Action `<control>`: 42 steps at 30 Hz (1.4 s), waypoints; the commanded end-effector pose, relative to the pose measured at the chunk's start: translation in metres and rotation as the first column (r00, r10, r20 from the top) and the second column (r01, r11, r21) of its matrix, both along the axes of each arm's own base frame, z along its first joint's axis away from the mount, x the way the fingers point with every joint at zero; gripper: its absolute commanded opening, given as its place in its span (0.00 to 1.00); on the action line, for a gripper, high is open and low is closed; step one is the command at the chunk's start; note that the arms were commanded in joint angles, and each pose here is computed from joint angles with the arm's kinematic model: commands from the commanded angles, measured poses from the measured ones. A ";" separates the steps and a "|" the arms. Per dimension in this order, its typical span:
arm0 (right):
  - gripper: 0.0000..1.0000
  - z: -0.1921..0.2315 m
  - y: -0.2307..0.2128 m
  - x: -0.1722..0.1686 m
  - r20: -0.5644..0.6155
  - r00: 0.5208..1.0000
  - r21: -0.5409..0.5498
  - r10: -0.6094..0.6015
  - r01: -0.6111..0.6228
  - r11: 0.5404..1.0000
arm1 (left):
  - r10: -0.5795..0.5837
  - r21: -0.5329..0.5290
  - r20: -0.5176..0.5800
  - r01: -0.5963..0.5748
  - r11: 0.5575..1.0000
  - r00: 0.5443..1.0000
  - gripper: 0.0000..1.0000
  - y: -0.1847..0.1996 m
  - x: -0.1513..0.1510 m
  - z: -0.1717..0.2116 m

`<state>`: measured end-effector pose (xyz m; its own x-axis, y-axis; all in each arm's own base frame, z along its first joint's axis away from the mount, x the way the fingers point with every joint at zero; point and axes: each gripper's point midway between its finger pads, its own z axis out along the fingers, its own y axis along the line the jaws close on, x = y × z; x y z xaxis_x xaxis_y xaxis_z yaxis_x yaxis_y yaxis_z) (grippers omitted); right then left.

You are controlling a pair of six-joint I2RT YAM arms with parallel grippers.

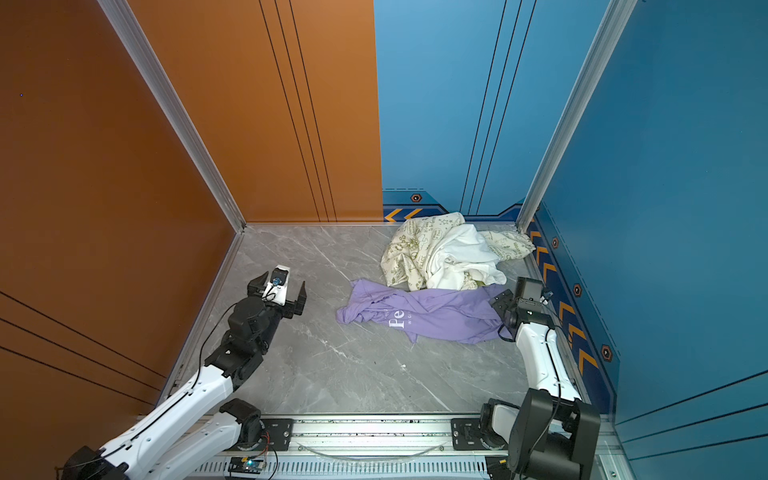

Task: Pick out a specific cloth from the pile
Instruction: 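Grasp the T-shirt sleeve edge with the right gripper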

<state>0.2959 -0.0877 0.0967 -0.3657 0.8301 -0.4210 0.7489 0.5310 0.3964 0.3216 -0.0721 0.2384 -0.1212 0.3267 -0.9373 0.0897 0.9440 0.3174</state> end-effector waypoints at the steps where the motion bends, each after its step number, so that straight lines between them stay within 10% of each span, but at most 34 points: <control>1: 0.85 -0.020 0.001 -0.006 -0.044 0.998 0.057 -0.054 0.057 0.997 | -0.066 -0.002 0.017 0.066 0.998 0.998 0.98 -0.011 -0.006 0.000; 14: 0.75 -0.061 -0.003 -0.026 -0.195 0.971 0.077 -0.138 0.156 0.985 | -0.482 -0.058 0.044 0.484 0.873 0.875 0.98 -0.083 -0.033 -0.011; 35: 0.03 -0.065 0.007 -0.010 -0.156 0.983 0.150 -0.101 0.124 0.981 | -0.423 -0.024 0.042 0.424 0.905 0.905 0.98 -0.074 -0.028 -0.012; 42: 0.00 -0.029 0.009 0.004 -0.003 0.994 0.169 -0.111 0.110 0.980 | -0.387 -0.016 0.043 0.388 0.921 0.921 0.98 -0.068 -0.025 -0.012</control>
<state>0.2925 -0.0792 0.0483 -0.3014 0.9189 -0.2545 0.8326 0.3837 0.3994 0.2961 -0.1435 0.2254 0.0344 0.3083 -0.9507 0.4666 0.8362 0.2880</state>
